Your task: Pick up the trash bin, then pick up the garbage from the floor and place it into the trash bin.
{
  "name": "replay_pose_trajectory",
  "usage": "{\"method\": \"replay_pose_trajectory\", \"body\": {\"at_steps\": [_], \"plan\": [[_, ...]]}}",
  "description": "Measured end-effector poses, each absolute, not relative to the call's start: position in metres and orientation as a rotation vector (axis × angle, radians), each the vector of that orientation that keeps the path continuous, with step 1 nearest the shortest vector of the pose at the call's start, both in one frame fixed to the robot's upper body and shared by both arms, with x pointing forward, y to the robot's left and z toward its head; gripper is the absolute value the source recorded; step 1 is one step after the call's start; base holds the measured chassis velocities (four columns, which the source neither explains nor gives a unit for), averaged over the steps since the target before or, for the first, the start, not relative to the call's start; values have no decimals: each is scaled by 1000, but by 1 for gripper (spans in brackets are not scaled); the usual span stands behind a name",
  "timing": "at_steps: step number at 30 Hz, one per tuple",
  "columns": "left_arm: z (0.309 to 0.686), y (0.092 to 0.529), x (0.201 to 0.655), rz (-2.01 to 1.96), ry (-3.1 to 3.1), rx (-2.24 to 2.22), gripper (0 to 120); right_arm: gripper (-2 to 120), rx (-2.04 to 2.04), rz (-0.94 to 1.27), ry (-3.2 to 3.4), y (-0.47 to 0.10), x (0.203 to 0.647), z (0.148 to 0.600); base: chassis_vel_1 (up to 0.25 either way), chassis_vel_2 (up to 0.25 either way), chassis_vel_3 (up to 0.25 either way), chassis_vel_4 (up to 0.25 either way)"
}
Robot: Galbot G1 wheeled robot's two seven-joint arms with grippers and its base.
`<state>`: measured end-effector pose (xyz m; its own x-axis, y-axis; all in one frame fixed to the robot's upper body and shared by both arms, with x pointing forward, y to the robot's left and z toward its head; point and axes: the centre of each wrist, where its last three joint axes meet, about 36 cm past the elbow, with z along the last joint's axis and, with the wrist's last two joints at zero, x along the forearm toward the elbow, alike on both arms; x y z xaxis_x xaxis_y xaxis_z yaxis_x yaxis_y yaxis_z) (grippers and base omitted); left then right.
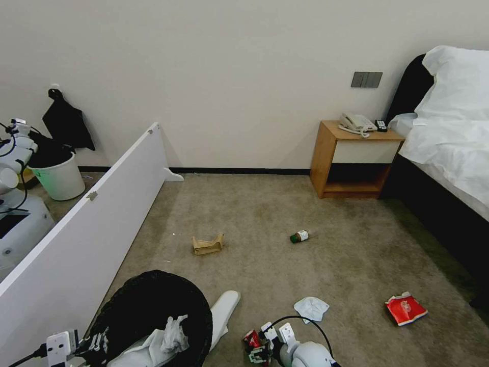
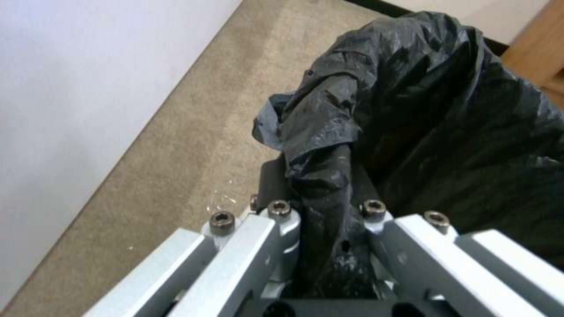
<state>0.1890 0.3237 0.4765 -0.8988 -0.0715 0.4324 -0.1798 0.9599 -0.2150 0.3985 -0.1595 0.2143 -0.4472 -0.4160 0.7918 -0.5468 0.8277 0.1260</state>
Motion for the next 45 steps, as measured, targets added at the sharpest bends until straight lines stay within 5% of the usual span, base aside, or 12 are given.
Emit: {"method": "replay_pose_trajectory", "body": {"at_steps": [3,25,45], "plan": [[476,324,189,349,-2680,180,5,100,702,176,-2100,-161,400,213,0,0,0,0],[477,324,188,352,-2680,174,5,21,701,164,-2080,-163,398,205,0,0,0,0],[479,318,190,331,-2669,96,5,20,664,111,-2215,-202,393,246,0,0,0,0]]}}
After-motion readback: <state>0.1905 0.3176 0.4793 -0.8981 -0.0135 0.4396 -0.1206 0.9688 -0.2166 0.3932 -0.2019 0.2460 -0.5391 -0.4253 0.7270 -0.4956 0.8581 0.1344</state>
